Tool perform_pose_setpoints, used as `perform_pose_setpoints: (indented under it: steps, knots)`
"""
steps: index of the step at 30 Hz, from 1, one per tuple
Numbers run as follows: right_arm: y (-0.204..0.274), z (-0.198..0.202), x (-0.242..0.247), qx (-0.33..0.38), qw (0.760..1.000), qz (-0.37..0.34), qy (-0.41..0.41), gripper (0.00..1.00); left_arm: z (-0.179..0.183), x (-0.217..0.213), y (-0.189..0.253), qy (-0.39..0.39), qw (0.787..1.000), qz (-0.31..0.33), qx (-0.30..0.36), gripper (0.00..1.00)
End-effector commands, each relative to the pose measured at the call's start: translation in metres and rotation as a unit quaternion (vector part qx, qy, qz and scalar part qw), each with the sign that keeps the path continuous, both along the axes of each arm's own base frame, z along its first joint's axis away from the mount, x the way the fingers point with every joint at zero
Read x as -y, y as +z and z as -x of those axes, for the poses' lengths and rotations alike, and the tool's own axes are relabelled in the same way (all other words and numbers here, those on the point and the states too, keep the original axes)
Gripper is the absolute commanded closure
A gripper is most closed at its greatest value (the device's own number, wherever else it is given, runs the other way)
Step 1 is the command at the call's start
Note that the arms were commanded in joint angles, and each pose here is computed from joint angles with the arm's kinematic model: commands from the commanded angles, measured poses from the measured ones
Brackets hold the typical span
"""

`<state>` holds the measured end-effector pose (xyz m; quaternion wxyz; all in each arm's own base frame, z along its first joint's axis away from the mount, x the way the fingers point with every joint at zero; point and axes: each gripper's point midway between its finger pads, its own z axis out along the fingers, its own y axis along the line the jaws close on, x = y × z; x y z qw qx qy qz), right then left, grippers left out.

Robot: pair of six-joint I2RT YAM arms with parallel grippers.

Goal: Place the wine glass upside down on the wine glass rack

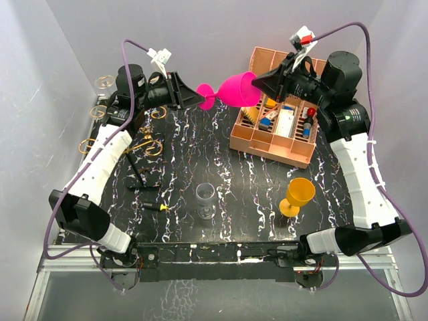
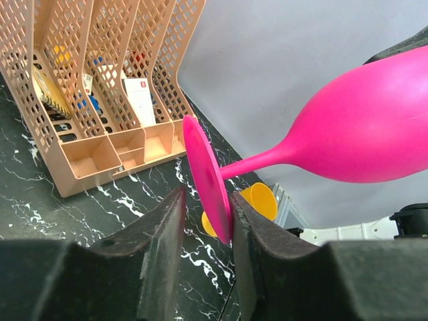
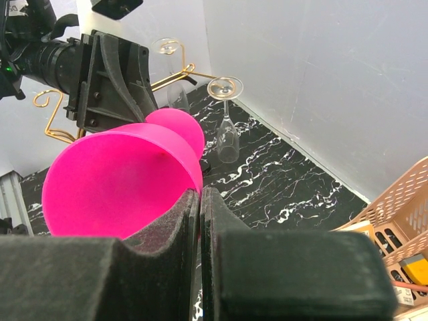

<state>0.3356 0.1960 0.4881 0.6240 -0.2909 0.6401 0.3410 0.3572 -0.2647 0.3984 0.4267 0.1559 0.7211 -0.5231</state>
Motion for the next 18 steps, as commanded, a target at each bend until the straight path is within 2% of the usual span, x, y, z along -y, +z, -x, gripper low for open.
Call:
perform_pose_setpoints:
  steps: [1,8,12,18]
  knots:
    - [0.011,0.0,0.003,0.031,1.0,-0.002,-0.005,0.92,0.004,0.002,0.018,-0.006,1.0,0.004,0.03,0.72]
    - [0.003,-0.003,0.002,0.023,1.0,0.001,-0.002,0.92,0.005,0.002,0.016,-0.007,1.0,0.003,0.028,0.99]
    - [-0.001,-0.004,0.002,0.022,1.0,0.003,-0.003,0.91,0.003,-0.001,0.016,0.005,1.0,-0.002,0.026,1.0]
    - [-0.009,-0.003,0.006,0.023,1.0,0.015,-0.012,0.65,-0.005,-0.01,0.016,0.043,0.998,-0.028,0.033,1.0]
